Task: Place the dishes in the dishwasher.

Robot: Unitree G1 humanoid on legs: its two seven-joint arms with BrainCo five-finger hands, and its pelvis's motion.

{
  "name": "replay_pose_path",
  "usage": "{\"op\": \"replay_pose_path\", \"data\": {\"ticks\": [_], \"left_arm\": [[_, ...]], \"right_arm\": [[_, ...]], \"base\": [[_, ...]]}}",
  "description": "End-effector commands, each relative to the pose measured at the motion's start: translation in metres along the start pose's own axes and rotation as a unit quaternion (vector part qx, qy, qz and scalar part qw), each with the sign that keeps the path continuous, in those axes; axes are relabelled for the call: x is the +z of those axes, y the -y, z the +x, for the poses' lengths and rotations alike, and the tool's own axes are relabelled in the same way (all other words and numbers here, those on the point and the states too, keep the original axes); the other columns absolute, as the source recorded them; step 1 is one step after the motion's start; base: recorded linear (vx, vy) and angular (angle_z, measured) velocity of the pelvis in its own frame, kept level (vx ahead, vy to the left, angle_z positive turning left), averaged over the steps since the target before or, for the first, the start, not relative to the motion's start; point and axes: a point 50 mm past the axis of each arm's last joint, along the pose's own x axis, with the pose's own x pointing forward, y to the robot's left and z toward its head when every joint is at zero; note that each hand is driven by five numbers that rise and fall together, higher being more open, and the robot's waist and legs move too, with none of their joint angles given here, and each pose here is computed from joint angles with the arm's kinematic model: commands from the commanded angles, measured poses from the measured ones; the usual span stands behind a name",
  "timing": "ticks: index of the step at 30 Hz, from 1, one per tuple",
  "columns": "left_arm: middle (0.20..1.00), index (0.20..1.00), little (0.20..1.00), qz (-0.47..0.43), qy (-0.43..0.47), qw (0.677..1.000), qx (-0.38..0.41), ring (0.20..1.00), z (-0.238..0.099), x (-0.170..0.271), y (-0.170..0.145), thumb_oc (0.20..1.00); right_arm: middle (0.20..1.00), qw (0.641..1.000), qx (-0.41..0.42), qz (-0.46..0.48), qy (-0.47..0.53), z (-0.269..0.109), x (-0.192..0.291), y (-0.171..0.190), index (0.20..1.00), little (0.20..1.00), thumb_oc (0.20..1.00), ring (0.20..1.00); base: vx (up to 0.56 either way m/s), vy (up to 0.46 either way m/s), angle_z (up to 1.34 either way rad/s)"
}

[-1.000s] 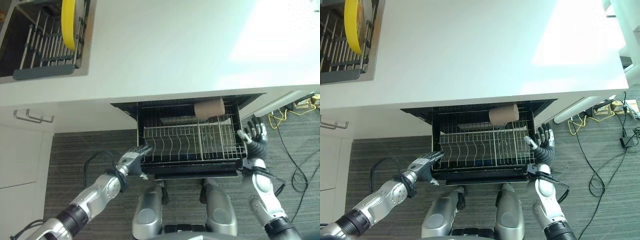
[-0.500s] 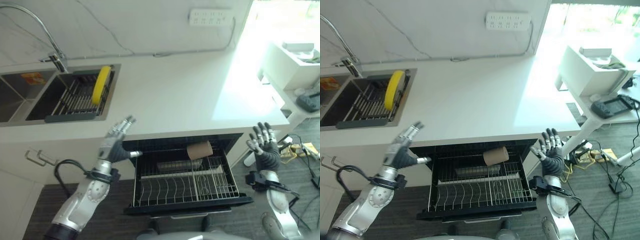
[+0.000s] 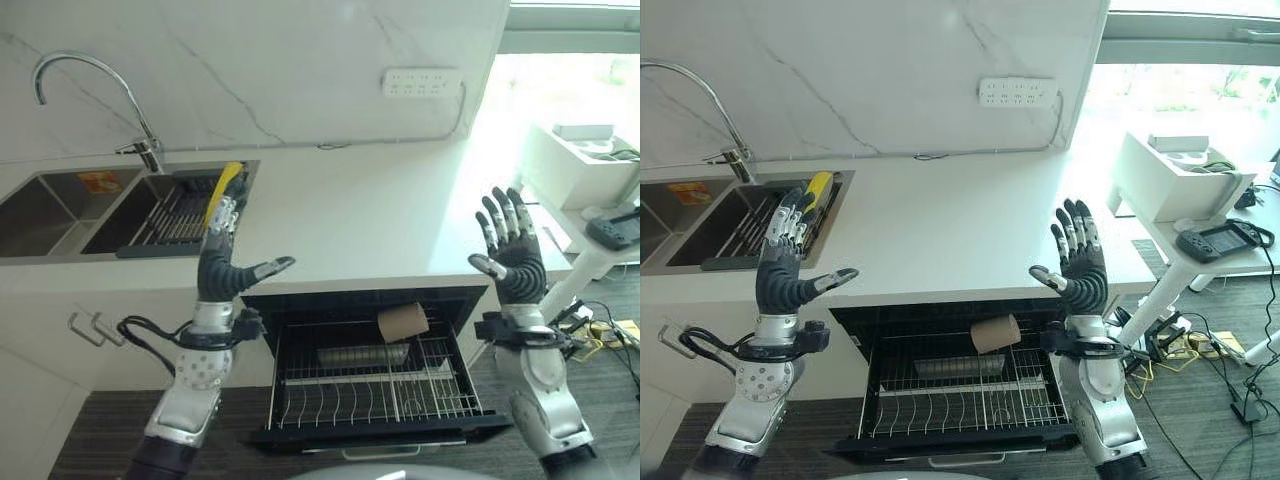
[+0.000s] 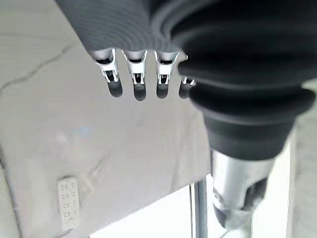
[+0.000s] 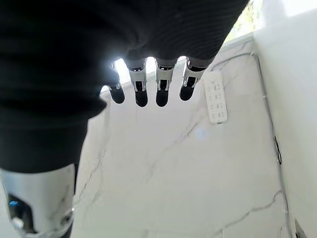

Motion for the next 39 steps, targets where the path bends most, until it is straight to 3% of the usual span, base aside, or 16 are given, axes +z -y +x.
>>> {"op": "replay_pose_path", "data": {"ticks": [1, 6, 20, 34, 35, 39], "left_arm": [[1.000, 1.000, 1.000, -0.015, 0.034, 0.997, -0.065, 1.000, 0.017, 0.014, -0.001, 1.000], [1.000, 1.000, 1.000, -0.001, -0.002, 0.995, -0.099, 1.000, 0.011, 0.008, -0.005, 1.000], [1.000, 1.000, 1.000, 0.063, -0.129, 0.987, -0.076, 1.000, -0.014, -0.024, -0.030, 1.000], [1.000, 1.000, 1.000, 0.059, -0.139, 0.984, -0.090, 1.000, -0.018, -0.030, -0.027, 1.000], [1.000, 1.000, 1.000, -0.079, -0.129, 0.986, -0.064, 1.000, 0.002, -0.030, -0.033, 1.000], [1.000, 1.000, 1.000, -0.073, -0.133, 0.986, -0.067, 1.000, -0.002, -0.031, -0.033, 1.000]], "right_arm": [[1.000, 0.996, 0.030, 0.010, 0.084, 0.014, 0.026, -0.005, 1.000, 1.000, 1.000, 1.000], [1.000, 0.999, 0.029, 0.006, 0.035, 0.009, 0.013, -0.001, 1.000, 1.000, 1.000, 1.000], [1.000, 0.999, -0.004, -0.019, -0.047, -0.012, -0.016, 0.014, 1.000, 1.000, 1.000, 1.000], [1.000, 0.998, -0.008, -0.015, -0.066, -0.018, -0.025, 0.014, 1.000, 1.000, 1.000, 1.000], [1.000, 0.996, 0.002, 0.075, -0.045, -0.008, -0.020, 0.034, 1.000, 1.000, 1.000, 1.000], [1.000, 0.993, 0.014, 0.103, -0.057, -0.009, -0.024, 0.028, 1.000, 1.000, 1.000, 1.000]], "base": [[0.02, -0.033, 0.17], [0.01, -0.005, 0.02], [0.00, -0.002, 0.04], [0.00, 0.000, 0.00], [0.01, 0.035, -0.01], [-0.01, 0.028, -0.12]]}}
